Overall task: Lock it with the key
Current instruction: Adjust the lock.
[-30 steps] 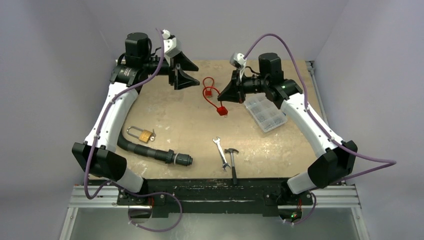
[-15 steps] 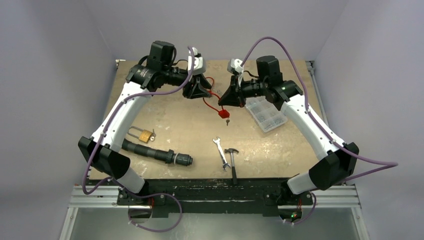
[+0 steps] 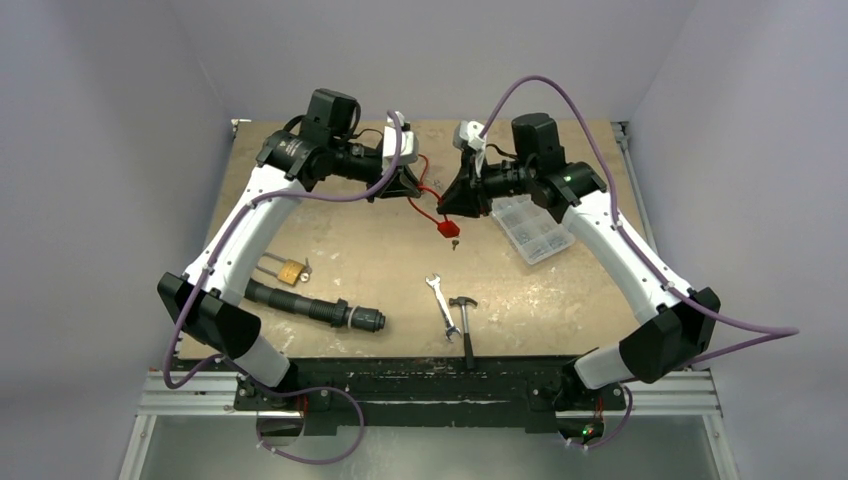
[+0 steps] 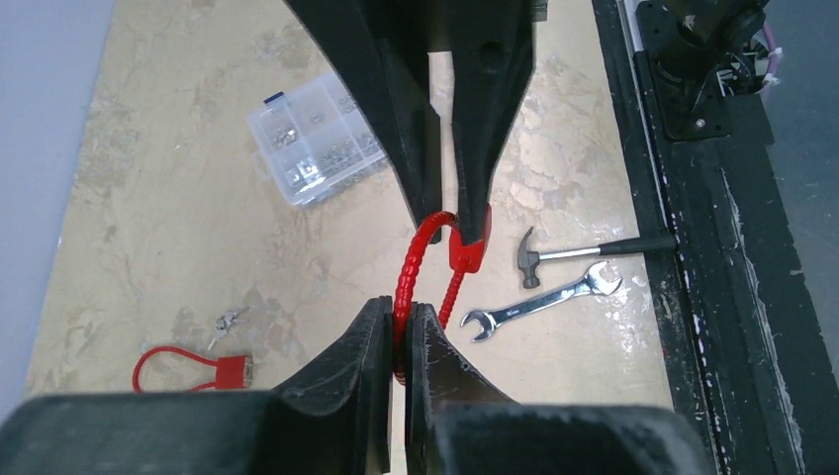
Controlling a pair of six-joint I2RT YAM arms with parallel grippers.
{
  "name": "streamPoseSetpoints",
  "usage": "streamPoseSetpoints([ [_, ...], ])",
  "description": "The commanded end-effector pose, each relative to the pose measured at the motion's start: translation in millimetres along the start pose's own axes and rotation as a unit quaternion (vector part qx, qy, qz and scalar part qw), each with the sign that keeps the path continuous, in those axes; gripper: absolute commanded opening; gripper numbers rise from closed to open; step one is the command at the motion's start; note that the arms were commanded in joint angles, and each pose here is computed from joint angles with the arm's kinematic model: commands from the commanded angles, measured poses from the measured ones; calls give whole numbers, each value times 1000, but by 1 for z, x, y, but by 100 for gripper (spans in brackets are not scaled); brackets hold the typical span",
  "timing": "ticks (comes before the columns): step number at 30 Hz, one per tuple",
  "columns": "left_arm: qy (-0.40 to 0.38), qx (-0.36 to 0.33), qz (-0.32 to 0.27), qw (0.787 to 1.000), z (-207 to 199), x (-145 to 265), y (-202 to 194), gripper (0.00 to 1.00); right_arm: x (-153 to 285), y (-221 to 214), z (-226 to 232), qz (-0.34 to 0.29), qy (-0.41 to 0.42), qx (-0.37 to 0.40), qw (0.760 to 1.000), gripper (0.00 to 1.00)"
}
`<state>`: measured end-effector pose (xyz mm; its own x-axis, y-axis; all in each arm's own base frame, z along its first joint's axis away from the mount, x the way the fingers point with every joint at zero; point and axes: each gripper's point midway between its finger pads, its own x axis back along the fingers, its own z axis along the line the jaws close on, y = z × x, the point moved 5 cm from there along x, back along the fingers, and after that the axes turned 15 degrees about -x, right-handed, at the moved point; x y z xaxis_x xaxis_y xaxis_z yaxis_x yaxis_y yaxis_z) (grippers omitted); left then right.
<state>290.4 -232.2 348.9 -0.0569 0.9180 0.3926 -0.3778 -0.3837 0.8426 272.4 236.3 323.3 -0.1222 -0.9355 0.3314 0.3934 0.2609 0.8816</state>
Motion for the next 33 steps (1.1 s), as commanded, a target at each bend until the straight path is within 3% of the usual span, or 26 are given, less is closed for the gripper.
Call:
streamPoseSetpoints([
  [1,11,-23,-21,999,3,7,20,0,6,10,14,-5,17,4,1000,44],
  [2,10,-22,-22,999,2,8,21,0,6,3,13,11,19,-5,1000,57],
  [4,6,-20,-19,1000,2,8,20,0,9,-16,11,48,15,-16,999,72],
  [8,-3,-17,-17,1000,2,8,20,0,12,-37,3,72,-13,-41,996,82],
  [13,-6,-14,-25,1000,3,8,24,0,7,-48,-6,84,-21,-43,995,79],
  [25,0,-7,-26,1000,6,7,27,0,-3,-43,-16,91,-13,-43,995,58],
  [33,-3,-2,-27,1000,6,6,25,0,-12,-36,-16,70,-10,-53,996,58],
])
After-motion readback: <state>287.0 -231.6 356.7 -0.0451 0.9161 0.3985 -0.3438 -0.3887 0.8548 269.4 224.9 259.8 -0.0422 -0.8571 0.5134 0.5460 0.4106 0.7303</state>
